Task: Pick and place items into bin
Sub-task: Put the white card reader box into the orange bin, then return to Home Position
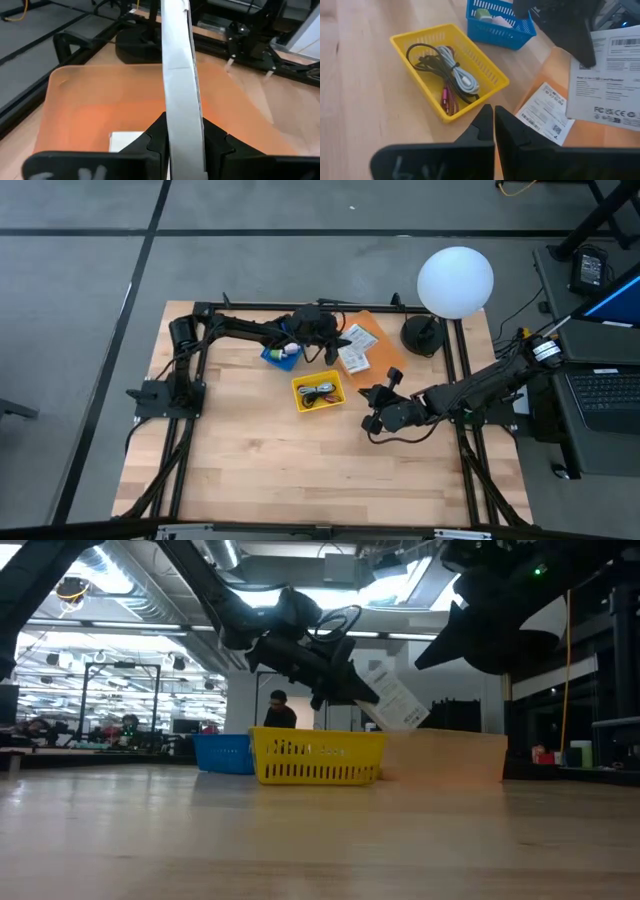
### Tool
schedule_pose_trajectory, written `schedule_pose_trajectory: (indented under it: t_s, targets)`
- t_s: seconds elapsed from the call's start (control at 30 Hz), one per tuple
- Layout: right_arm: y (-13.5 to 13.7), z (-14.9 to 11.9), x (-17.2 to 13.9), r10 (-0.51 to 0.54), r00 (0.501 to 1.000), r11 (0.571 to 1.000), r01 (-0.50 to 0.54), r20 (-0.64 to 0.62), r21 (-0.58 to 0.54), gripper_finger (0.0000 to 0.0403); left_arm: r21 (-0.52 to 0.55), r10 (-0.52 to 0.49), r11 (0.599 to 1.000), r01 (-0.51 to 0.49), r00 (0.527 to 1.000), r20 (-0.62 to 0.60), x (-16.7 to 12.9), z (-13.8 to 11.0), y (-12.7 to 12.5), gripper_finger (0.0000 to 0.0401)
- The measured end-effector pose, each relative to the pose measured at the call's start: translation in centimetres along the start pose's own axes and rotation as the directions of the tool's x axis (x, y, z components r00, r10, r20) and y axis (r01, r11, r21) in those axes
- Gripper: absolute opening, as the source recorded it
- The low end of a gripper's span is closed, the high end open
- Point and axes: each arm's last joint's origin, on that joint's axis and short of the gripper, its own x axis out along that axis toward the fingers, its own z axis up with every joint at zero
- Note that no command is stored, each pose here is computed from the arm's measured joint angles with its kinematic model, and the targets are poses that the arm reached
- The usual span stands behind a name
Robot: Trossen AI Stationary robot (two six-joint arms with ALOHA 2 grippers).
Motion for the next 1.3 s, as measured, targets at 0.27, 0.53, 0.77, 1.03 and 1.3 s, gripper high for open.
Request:
schedule_pose_trajectory:
  t_s: [0.27,0.53,0.77,1.03,1.3]
  targets:
    - [0.0,0.0,0.0,-0.001,1.000,1.000,0.001,-0.003,0.000,0.0000,-0.040,0.003,0.999,-0.004,1.000,-0.022,-0.1,-0.2,0.2,0.0062]
    - [0.0,-0.1,0.0,-0.002,1.000,1.000,0.002,-0.006,0.019,0.0000,-0.067,-0.006,0.998,0.001,0.998,-0.070,0.1,-0.7,-0.5,0.0060]
    - [0.0,-0.1,0.0,-0.001,1.000,1.000,0.001,-0.006,0.018,0.0000,-0.090,0.016,0.996,-0.022,0.998,-0.067,0.1,-0.7,-0.6,0.0095]
    - [0.0,-0.1,0.0,-0.002,1.000,1.000,0.002,-0.008,0.013,0.0000,-0.059,0.024,0.998,-0.027,0.998,-0.049,-0.4,0.0,-0.4,0.0128]
    - [-0.1,-0.2,0.0,-0.004,1.000,1.000,0.004,-0.014,0.010,0.0000,0.029,0.040,0.999,-0.039,0.999,-0.007,-3.7,3.5,-0.8,0.0126]
